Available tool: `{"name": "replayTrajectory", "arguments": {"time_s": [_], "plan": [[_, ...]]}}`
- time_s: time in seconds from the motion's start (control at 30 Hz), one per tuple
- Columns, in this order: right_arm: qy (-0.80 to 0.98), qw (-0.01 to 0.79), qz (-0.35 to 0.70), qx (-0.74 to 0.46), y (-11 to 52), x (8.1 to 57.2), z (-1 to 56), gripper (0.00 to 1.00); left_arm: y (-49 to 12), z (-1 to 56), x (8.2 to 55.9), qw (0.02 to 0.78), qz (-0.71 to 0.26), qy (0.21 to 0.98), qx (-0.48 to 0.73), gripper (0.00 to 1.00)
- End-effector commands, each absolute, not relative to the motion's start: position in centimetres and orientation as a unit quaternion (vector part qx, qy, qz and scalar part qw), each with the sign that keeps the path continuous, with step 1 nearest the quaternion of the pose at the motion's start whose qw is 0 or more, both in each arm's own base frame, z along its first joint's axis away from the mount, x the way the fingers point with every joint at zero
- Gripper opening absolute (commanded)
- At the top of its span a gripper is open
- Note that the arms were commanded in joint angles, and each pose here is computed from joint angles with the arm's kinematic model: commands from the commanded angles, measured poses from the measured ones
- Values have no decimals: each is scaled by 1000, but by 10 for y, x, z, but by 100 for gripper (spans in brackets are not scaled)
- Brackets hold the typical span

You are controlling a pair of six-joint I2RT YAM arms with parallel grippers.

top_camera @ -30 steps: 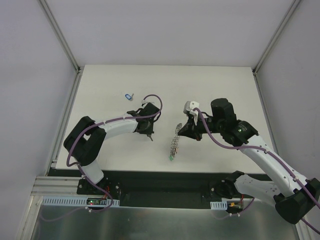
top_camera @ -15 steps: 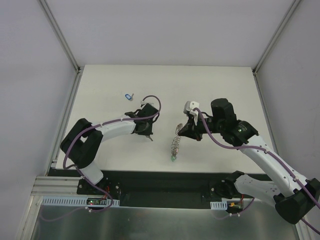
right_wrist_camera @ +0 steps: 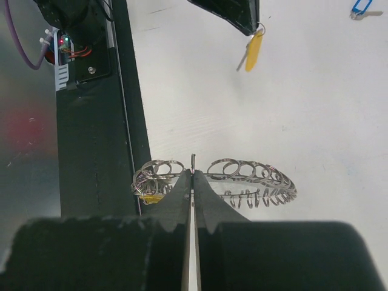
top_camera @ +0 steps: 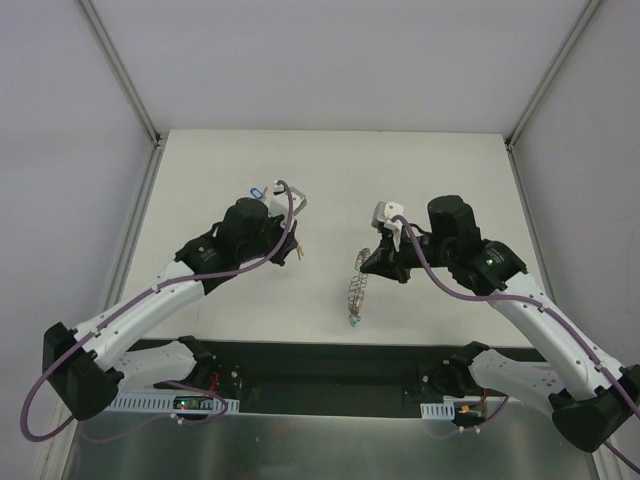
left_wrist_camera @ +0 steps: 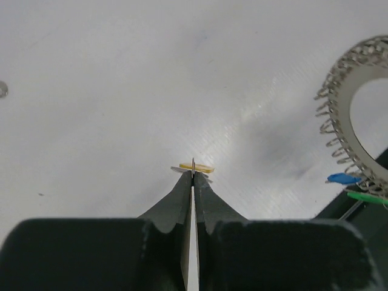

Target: Put the keys on the keyring

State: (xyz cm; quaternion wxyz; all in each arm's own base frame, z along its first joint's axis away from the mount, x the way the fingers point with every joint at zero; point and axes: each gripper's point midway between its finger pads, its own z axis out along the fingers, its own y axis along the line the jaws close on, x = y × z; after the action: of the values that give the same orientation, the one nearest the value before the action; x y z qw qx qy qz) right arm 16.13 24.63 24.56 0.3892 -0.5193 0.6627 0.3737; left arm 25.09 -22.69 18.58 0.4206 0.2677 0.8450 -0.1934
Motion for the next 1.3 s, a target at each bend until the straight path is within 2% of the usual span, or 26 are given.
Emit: {"name": "replayTrajectory", "arguments": {"time_s": [0.0, 0.2, 0.6, 0.87, 1.27], "plan": [[624, 432, 374, -532, 245, 157, 288, 1, -238, 222, 222, 459, -242, 756, 399, 0], [611, 433, 382, -542, 246, 151, 306, 1, -247, 270, 191, 493, -296, 670, 469, 0], [573, 423, 386, -587, 260, 139, 328, 1, -262, 325, 145, 491, -377, 554, 556, 0], [546, 427, 367, -620, 269, 133, 321, 2, -268, 332, 130, 476, -409, 526, 574, 0], [514, 470, 254, -671, 272, 151, 307, 1, -280, 329, 126, 451, -431, 515, 588, 0]]}}
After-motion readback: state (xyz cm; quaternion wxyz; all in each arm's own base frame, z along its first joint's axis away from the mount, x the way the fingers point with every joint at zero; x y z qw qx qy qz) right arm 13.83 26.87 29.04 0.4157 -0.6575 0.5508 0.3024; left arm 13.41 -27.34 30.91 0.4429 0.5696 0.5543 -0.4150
